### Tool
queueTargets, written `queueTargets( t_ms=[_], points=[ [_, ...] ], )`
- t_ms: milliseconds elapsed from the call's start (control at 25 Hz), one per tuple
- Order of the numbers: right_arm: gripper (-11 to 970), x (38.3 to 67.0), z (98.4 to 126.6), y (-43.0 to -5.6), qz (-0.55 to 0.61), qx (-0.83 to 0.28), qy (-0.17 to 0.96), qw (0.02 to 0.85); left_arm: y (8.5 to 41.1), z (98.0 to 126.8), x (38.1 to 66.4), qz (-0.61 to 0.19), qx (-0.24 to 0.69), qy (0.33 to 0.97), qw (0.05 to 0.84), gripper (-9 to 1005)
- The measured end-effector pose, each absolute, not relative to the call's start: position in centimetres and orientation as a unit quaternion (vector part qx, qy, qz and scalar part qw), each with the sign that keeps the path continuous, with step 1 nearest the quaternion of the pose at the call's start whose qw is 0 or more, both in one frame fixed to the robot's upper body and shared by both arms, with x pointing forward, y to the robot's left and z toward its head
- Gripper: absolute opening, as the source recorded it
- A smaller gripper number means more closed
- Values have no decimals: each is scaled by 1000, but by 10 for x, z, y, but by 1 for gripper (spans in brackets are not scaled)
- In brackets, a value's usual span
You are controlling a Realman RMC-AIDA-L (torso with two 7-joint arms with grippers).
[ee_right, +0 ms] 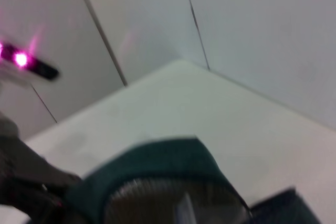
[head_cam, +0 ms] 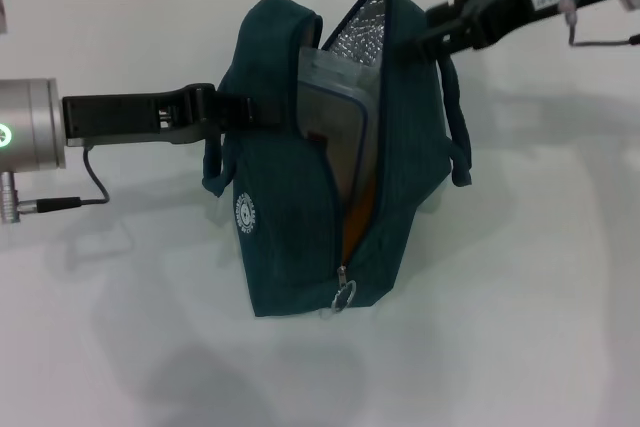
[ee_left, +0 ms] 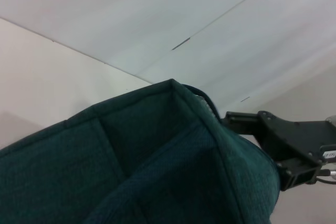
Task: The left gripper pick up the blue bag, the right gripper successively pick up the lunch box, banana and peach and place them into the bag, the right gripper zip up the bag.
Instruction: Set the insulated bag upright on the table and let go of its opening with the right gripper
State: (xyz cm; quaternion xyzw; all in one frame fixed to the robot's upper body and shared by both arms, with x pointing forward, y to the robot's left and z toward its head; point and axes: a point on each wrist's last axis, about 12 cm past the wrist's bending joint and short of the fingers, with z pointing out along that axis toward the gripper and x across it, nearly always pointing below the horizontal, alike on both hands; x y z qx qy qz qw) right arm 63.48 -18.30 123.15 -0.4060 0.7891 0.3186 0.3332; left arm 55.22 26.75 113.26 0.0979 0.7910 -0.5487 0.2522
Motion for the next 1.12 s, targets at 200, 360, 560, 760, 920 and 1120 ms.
queueTargets(
  t_ms=[200, 360, 560, 760, 920, 1120],
  points=[
    [767, 634, 1234, -182, 295, -419, 789, 340, 270, 1131, 550, -549, 93, 791, 252, 46],
    [754, 634, 1240, -187, 289, -414, 788, 353, 271, 1129, 548, -548, 93, 792, 253, 46],
    [737, 639, 1235, -187, 289, -393, 809, 329, 270, 1129, 549, -549, 95, 791, 253, 46],
    [721, 640, 1231, -179, 296, -394, 809, 322, 269, 1130, 549, -549, 97, 791, 253, 46],
    [708, 641, 1236, -174, 301, -393, 805, 327, 268, 1130, 549, -549, 99, 791, 253, 46],
    [691, 644, 1226, -171, 305, -375, 819, 310, 267, 1127, 549, -552, 100, 789, 250, 47]
  ],
)
